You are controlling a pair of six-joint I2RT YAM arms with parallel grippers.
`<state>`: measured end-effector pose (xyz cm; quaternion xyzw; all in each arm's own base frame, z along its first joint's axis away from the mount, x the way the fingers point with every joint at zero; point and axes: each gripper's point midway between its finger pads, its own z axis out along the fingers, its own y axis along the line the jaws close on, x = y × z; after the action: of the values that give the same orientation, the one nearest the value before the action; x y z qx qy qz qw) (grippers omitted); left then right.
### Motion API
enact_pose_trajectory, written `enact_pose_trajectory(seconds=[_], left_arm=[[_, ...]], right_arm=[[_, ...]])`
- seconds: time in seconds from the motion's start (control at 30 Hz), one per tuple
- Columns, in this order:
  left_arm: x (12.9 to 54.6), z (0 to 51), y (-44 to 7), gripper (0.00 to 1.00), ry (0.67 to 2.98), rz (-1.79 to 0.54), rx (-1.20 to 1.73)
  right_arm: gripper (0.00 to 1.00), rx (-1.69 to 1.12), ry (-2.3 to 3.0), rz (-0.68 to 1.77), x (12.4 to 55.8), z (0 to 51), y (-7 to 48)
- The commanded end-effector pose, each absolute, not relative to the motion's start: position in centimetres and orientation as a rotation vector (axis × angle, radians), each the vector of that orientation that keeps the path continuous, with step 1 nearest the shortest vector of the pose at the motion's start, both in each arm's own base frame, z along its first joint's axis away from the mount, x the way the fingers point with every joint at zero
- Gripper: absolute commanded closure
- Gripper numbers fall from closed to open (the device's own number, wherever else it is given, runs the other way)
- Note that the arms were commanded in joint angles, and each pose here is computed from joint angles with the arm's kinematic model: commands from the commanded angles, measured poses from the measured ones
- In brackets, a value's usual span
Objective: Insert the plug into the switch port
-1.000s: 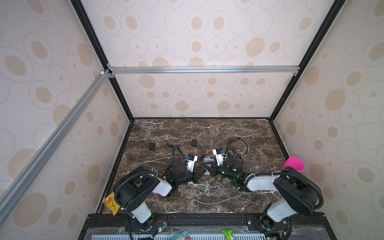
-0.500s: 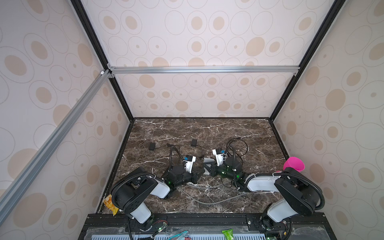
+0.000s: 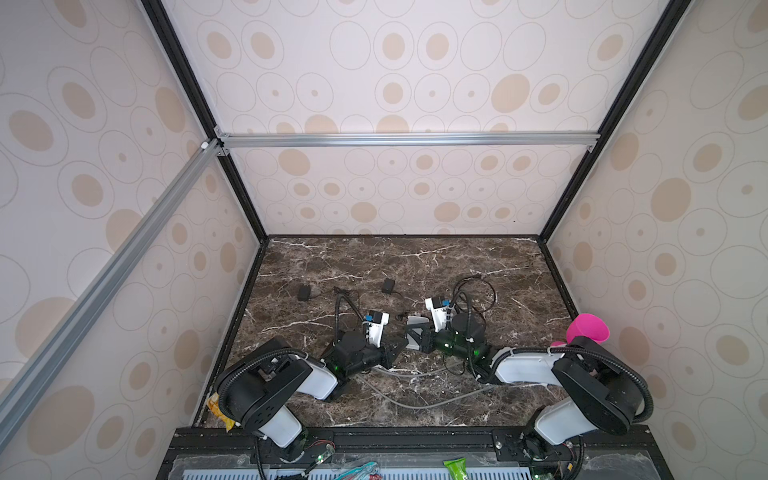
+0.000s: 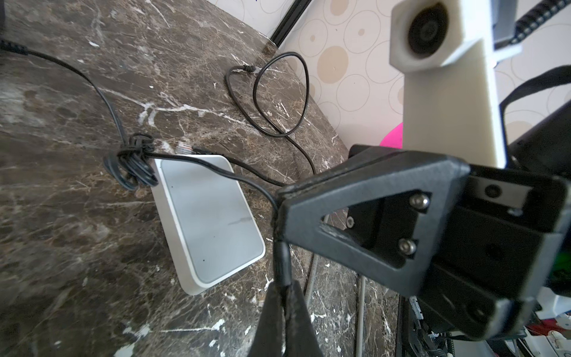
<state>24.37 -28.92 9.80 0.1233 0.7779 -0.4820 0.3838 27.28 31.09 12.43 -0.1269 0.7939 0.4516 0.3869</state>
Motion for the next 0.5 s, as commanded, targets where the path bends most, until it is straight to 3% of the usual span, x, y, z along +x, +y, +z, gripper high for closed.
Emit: enact_pose_trajectory(seconds=[0.0,0.17,0.33,0.47], left_arm=[[24.7,11.9,-29.0,1.0,1.917,-1.254,0.311],[24.6,11.8,-29.0,1.0,1.99,-1.224,0.325],[23.9,11.0,-28.2,1.0,2.147,-1.123,0.358],[23.1,10.4,-26.3,1.0,2.269,-0.994,0.358]], right_arm=[[0.98,-0.317,2.04,1.105,27.7,12.2,30.6],[0.73,-0.37,2.036,1.119,27.1,12.5,30.9],[0.67,-0.435,2.014,1.116,25.5,14.5,29.7],[0.54,-0.467,1.999,0.969,25.2,16.9,27.3]])
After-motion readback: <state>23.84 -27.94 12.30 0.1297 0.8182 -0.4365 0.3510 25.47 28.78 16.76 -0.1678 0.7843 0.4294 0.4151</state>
